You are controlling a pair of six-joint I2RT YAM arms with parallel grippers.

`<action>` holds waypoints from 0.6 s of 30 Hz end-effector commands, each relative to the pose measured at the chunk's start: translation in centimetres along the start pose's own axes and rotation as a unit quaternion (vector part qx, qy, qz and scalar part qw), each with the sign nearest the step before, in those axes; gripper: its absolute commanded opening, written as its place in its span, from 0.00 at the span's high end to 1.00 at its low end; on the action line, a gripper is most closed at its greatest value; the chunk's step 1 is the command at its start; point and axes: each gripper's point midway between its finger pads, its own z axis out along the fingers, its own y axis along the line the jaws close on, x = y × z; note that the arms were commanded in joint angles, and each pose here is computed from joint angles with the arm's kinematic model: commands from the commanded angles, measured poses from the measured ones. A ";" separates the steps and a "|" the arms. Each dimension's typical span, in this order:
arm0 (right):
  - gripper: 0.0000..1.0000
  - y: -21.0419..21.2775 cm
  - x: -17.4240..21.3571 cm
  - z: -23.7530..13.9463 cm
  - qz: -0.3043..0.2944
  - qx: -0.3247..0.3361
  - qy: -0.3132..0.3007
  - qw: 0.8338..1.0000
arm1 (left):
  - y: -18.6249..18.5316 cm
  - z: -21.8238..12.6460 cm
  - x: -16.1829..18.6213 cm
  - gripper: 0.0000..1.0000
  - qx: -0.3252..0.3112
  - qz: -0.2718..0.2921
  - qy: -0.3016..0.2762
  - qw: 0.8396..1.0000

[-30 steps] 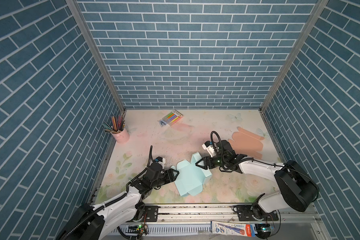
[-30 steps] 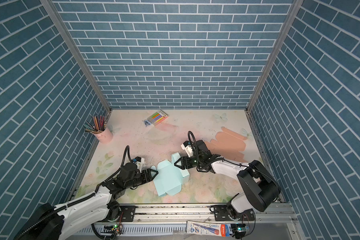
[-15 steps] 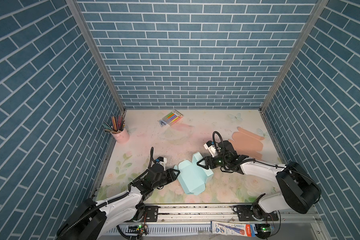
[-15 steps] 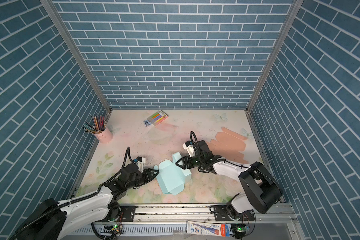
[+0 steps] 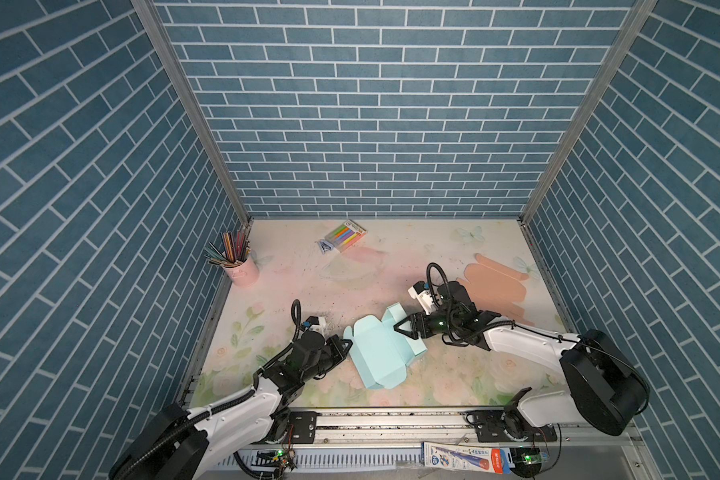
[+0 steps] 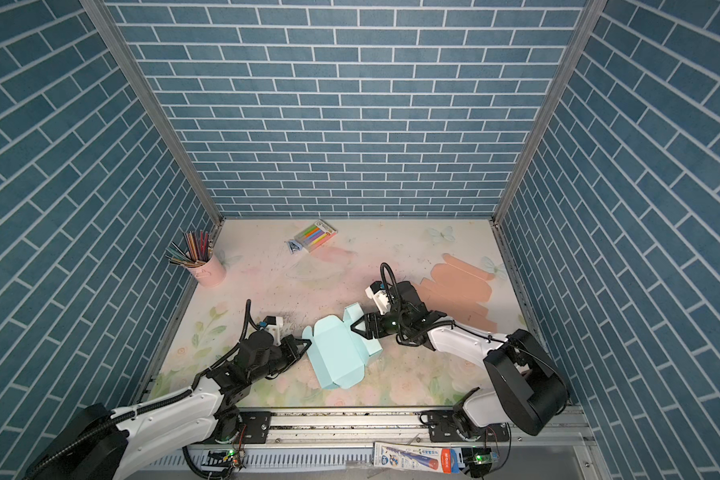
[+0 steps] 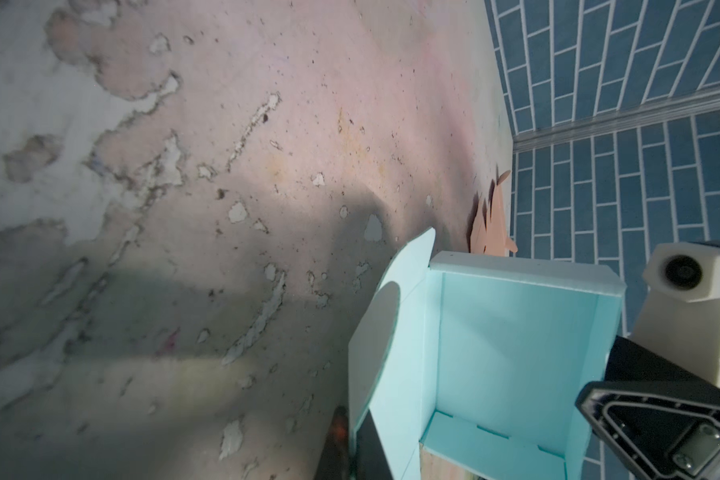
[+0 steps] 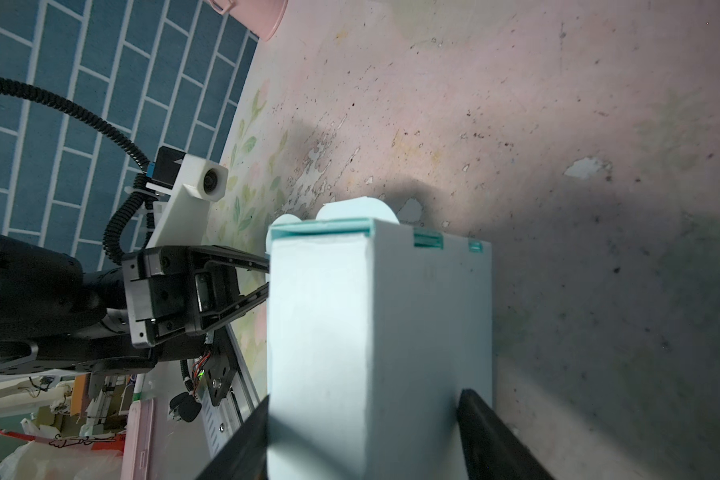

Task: Fold the paper box

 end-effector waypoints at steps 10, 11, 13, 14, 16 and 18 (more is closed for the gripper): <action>0.26 4.7 -1.7 -4.6 -0.125 -0.032 -0.098 0.987 | -0.6 -1.2 -3.3 1.00 -0.032 0.020 -0.055 0.998; 0.25 4.9 -1.8 -5.2 -0.137 -0.026 -0.111 0.984 | -0.8 -1.3 -3.5 1.00 -0.037 0.031 -0.053 0.997; 0.23 4.6 -2.0 -6.3 -0.152 -0.006 -0.135 0.979 | -1.7 -1.3 -4.0 1.00 -0.040 0.060 -0.048 0.996; 0.22 4.1 -2.1 -6.7 -0.151 0.012 -0.145 0.978 | -2.1 -1.2 -4.3 1.00 -0.044 0.078 -0.042 0.995; 0.21 2.8 -2.4 -7.7 -0.139 0.050 -0.158 0.976 | -3.0 -1.3 -4.9 1.00 -0.054 0.122 -0.027 0.991; 0.20 2.0 -2.8 -8.5 -0.129 0.069 -0.165 0.975 | -4.1 -1.6 -5.7 1.00 -0.076 0.179 -0.018 0.981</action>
